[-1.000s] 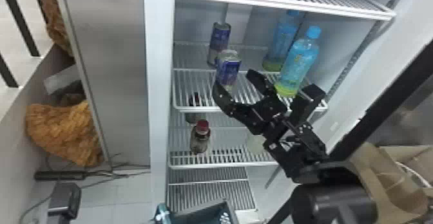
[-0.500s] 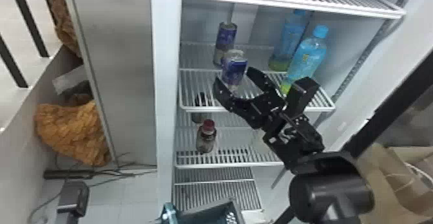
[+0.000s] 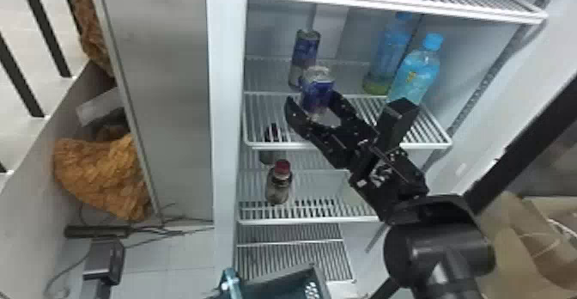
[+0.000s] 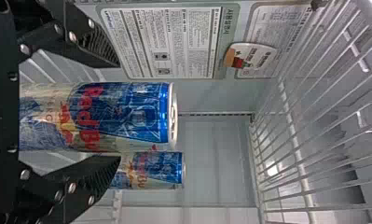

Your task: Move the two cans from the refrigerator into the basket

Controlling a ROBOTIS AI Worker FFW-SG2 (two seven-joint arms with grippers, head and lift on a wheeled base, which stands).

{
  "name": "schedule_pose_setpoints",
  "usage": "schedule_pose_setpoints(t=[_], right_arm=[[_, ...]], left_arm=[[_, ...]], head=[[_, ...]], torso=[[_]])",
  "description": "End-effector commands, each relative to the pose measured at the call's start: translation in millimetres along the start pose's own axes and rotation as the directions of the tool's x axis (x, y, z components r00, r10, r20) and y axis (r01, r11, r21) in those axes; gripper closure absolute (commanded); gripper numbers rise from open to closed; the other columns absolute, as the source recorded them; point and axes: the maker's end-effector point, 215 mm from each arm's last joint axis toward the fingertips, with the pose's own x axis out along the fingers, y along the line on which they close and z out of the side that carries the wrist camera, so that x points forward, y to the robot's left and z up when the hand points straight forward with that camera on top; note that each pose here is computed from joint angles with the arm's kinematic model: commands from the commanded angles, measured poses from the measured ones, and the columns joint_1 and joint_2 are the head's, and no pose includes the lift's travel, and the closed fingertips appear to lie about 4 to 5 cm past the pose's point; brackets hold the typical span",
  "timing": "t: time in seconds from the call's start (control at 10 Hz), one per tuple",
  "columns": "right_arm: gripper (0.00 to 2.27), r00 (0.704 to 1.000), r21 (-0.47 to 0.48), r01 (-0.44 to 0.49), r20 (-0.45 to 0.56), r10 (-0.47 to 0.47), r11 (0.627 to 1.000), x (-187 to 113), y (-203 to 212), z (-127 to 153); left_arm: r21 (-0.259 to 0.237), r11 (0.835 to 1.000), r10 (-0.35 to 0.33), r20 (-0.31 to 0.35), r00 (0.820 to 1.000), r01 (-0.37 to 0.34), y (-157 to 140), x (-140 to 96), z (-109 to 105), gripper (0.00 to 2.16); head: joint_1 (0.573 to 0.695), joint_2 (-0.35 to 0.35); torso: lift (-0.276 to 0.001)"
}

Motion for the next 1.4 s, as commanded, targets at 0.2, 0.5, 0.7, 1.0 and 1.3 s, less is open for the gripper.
schedule_pose_setpoints(t=[0.2,0.5,0.7,1.0,1.3], right_arm=[[1.09,1.0,0.011,-0.003,-0.03,0.003,1.0,1.0,0.5,-3.5],[1.09,1.0,-0.002,0.008,-0.015,-0.008,1.0,-5.2,-3.0,6.0],[1.09,1.0,-0.002,0.013,0.006,-0.013,1.0,-17.2,-1.8,18.0],[1.09,1.0,0.006,0.014,-0.023,-0.014,1.0,-47.0,7.7,24.9],[1.09,0.999,0.013,0.023,-0.047,-0.023,1.0,-75.9,12.1,28.0]], left_arm=[[0.003,1.0,0.0,-0.01,1.0,0.0,-0.9,0.6,-0.7,1.2],[0.0,1.0,0.0,-0.009,1.0,0.0,-0.3,0.5,-0.8,1.2],[-0.002,1.0,-0.002,-0.009,1.0,0.002,-0.4,0.5,-1.7,1.2],[-0.006,1.0,-0.002,-0.003,1.0,0.002,0.1,-1.0,-1.8,1.2],[-0.006,1.0,-0.001,-0.001,1.0,0.001,0.5,-1.3,-1.1,1.2]], head=[[0.695,-0.194],[0.695,-0.196],[0.695,-0.205],[0.695,-0.217],[0.695,-0.24]], torso=[[-0.035],[-0.035],[-0.035],[-0.035],[-0.035]])
